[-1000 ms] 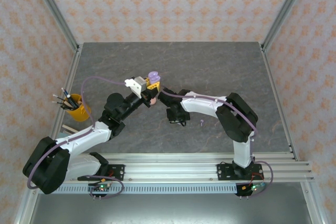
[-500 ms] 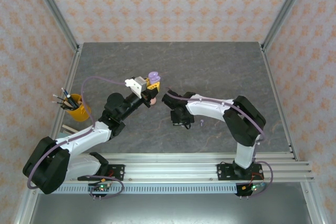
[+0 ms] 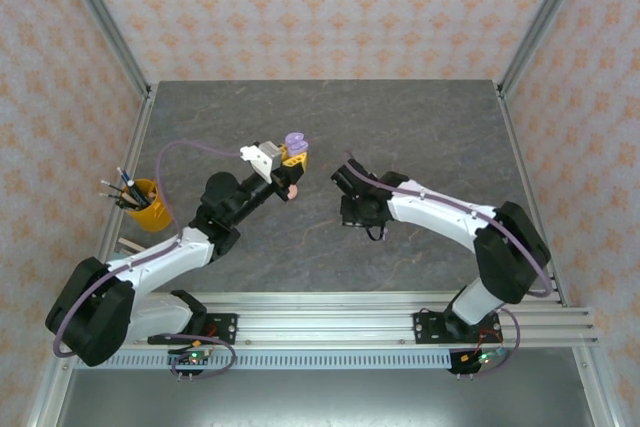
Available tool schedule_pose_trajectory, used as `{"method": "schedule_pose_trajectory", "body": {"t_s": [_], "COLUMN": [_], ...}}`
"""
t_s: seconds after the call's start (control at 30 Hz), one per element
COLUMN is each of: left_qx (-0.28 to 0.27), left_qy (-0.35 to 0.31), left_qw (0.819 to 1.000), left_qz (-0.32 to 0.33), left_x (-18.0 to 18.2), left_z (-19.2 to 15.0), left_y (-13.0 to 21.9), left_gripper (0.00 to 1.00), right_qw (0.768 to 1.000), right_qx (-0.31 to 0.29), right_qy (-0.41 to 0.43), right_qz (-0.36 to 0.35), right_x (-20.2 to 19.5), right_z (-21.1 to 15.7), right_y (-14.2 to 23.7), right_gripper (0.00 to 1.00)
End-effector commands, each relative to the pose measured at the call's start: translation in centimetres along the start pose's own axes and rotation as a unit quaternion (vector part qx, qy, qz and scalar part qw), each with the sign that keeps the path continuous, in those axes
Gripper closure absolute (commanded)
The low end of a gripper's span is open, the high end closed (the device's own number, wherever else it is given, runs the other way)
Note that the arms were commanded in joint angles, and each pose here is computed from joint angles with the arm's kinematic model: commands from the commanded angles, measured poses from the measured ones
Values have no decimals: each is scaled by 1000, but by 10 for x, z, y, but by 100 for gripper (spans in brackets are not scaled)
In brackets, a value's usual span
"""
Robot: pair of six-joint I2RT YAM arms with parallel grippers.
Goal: Insert the wireless bluetooth earbuds into the charging case
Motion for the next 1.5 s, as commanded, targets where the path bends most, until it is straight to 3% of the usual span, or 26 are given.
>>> {"method": "schedule_pose_trajectory", "body": {"t_s": [0.0,0.53,0.73,1.1,1.47], "left_qx": [-16,-11,-15,-19,-21], "left_qy": [-3,7,6,6,5], "left_qw": [1000,1000,1000,1000,1000], "left_qz": [-10,-13,-12,-10,-9], "left_x": [1,1,1,1,1], "left_z": [12,8,9,11,12], "left_y": [-6,-10,-10,-10,-10], "left_gripper": [100,100,100,100,100], "right_qw": [1000,998,996,994,992], "right_qx": [-23,42,59,76,86], "right_qy": [-16,0,1,3,26], "right_qz": [3,-56,-67,-75,-85], "right_x": [-6,-20,-20,-19,-17], "right_z": [5,-10,-13,-14,-21], "right_y": [4,-55,-60,-60,-57], "right_gripper": [84,85,84,70,65]}}
Point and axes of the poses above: each hand's point on the last joint's axis, 136 mm out from that joint toward the fingers, its own y axis back along the fingers, its own x axis along the line the jaws close on, z = x × y, the point moved 7 cm from there along y, back along the fingers, and after that the axes turned 5 degrees about -y, right-handed, at the moved point
